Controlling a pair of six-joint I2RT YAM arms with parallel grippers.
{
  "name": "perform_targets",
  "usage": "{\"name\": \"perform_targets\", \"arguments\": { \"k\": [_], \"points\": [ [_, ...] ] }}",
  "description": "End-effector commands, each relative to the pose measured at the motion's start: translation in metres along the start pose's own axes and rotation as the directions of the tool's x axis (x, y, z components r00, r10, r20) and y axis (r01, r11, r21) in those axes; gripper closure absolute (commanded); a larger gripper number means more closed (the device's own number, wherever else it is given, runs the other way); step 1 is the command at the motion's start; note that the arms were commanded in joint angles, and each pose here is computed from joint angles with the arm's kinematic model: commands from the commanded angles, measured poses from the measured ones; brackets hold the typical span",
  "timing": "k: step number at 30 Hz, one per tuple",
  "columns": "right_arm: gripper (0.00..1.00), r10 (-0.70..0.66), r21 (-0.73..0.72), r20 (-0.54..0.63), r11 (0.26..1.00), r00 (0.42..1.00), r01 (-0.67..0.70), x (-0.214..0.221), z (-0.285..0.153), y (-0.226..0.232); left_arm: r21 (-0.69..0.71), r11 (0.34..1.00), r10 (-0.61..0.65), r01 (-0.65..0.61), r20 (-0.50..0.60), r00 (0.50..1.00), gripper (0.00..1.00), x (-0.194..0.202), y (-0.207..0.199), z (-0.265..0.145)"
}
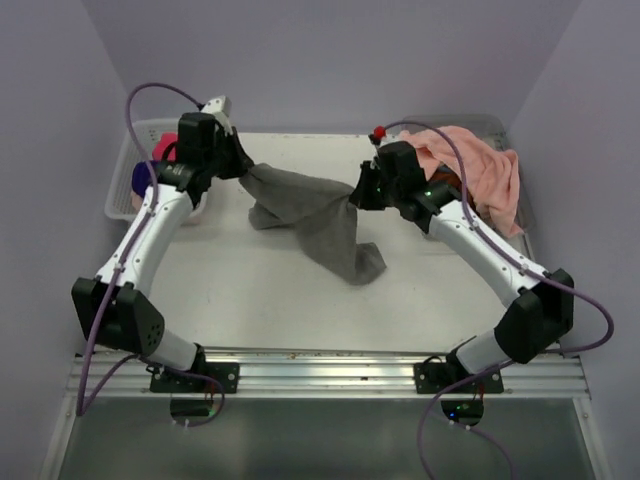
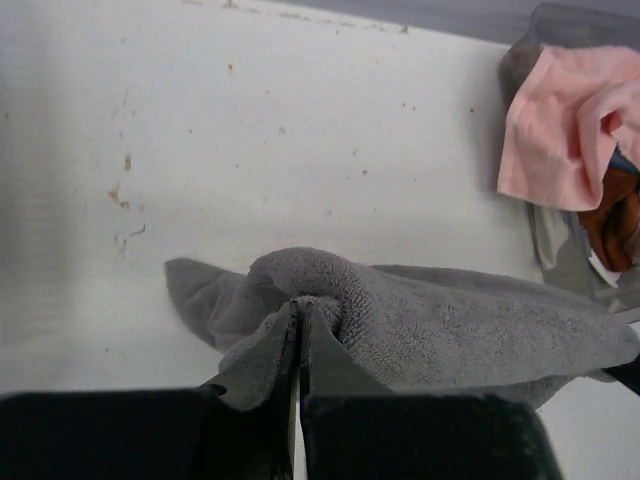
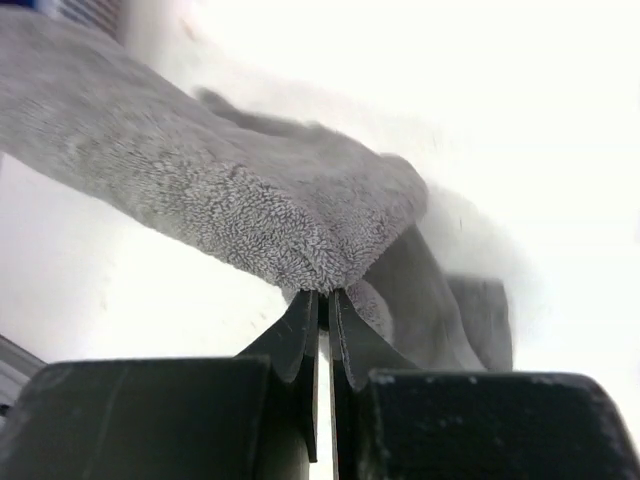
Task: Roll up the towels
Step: Flatten the towel
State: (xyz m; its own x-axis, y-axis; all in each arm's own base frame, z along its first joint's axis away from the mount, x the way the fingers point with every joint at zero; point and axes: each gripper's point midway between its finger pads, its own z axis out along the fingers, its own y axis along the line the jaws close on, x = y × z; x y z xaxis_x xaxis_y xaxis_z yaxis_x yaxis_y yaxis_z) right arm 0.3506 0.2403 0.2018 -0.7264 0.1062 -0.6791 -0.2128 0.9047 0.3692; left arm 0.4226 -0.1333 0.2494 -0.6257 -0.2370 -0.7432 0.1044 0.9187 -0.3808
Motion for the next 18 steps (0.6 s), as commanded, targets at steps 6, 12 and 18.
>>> {"name": "perform_targets", "arguments": {
  "k": [6, 12, 18],
  "points": [
    [1.00, -0.159, -0.042, 0.349, 0.982, 0.924, 0.185, -0.109, -0.126, 0.043, -0.060, 0.998, 0.053, -0.034, 0.362, 0.931, 1.00, -0.092, -0.014, -0.101],
    [1.00, -0.159, -0.076, 0.518, 0.970, 0.841, 0.230, -0.142, -0.207, 0.058, -0.005, 0.999, 0.049, -0.054, 0.515, 0.856, 1.00, -0.119, -0.034, -0.160],
    [1.00, -0.135, -0.126, 0.581, 0.959, 0.803, 0.253, -0.153, -0.243, 0.071, 0.030, 0.998, 0.033, -0.060, 0.558, 0.829, 1.00, -0.127, -0.043, -0.180]
  ]
}}
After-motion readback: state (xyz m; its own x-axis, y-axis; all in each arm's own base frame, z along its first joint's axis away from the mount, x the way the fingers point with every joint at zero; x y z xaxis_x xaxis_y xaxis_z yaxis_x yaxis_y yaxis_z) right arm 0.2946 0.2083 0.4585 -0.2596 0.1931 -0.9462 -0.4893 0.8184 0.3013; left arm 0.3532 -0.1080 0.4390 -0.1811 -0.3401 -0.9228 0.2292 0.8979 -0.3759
